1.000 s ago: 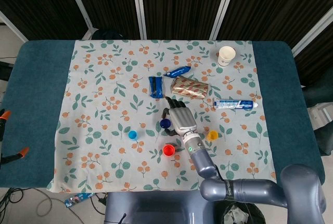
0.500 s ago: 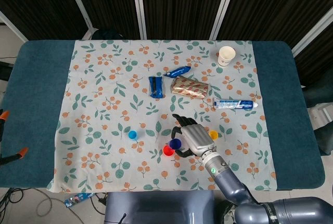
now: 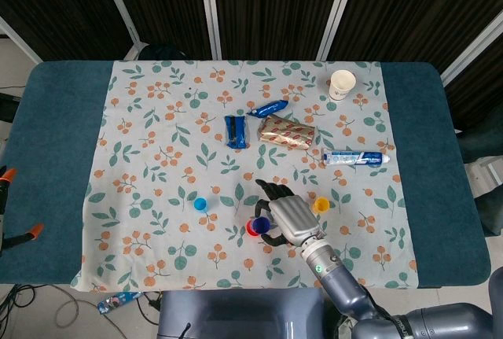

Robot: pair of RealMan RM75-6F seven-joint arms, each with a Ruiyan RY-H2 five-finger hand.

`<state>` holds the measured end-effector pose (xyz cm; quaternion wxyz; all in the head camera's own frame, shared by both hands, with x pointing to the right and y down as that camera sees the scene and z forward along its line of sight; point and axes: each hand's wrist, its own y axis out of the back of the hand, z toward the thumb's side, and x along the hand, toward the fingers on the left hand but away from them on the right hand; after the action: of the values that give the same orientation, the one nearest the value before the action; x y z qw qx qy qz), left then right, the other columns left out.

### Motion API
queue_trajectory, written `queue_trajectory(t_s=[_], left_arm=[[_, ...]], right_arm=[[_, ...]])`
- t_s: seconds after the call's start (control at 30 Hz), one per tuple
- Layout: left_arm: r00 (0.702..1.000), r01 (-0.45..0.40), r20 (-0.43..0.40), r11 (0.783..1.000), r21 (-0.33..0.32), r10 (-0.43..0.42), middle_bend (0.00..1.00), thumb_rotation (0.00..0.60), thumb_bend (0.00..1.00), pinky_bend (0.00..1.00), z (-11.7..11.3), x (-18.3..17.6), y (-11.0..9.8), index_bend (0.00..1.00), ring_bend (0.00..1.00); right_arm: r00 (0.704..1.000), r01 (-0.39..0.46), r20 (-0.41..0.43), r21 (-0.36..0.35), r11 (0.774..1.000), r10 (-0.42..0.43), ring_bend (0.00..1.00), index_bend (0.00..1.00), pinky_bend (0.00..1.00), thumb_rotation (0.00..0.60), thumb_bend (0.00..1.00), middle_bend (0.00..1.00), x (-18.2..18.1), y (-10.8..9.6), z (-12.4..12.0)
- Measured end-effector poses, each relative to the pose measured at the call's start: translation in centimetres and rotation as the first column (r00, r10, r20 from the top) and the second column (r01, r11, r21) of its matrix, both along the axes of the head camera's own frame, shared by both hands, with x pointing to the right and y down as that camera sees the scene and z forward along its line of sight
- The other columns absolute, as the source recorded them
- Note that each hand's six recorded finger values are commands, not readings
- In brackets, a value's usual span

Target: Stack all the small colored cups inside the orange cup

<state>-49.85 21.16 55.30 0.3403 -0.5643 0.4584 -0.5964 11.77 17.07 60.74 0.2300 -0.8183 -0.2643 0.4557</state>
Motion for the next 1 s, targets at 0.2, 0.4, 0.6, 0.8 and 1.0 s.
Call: queue_trajectory(t_s=[0.2, 0.4, 0.6, 0.8, 1.0], left_arm=[[1.000, 0.001, 0.000, 1.000, -0.003, -0.001, 0.00, 0.600, 0.07, 0.00, 0.0, 0.0, 0.0, 0.03, 0.00], [1.000, 0.003, -0.001, 1.000, -0.002, -0.003, 0.00, 0.600, 0.07, 0.00, 0.0, 0.0, 0.0, 0.03, 0.00], [1.000, -0.002, -0.001, 1.000, -0.003, 0.002, 0.00, 0.600, 0.07, 0.00, 0.1, 0.1, 0.0, 0.04, 0.00], [1.000, -0.001, 0.000, 1.000, -0.005, 0.001, 0.00, 0.600, 0.07, 0.00, 0.2, 0.1, 0.0, 0.04, 0.00], [1.000, 0.004, 0.000, 1.000, -0.001, -0.004, 0.00, 0.600, 0.07, 0.00, 0.0, -0.1, -0.1, 0.04, 0.00]], right_arm=[[1.000, -0.007, -0.014, -0.017, 1.000, 0.007, 0.10, 0.48, 0.14, 0.600, 0.35, 0.04, -0.2, 0.1, 1.0], [1.000, -0.006, -0.021, -0.054, 0.998, 0.005, 0.10, 0.48, 0.14, 0.600, 0.35, 0.04, -0.1, 0.4, 2.0], [1.000, -0.001, -0.023, -0.077, 0.997, -0.001, 0.10, 0.46, 0.14, 0.600, 0.35, 0.04, -0.1, 0.8, 2.8], [1.000, 0.008, -0.021, -0.084, 0.996, -0.010, 0.08, 0.15, 0.14, 0.600, 0.33, 0.04, -0.4, 1.1, 3.2], [0.997, 0.028, -0.063, -0.090, 0.996, -0.033, 0.07, 0.10, 0.14, 0.600, 0.30, 0.03, 0.2, 1.0, 3.7]])
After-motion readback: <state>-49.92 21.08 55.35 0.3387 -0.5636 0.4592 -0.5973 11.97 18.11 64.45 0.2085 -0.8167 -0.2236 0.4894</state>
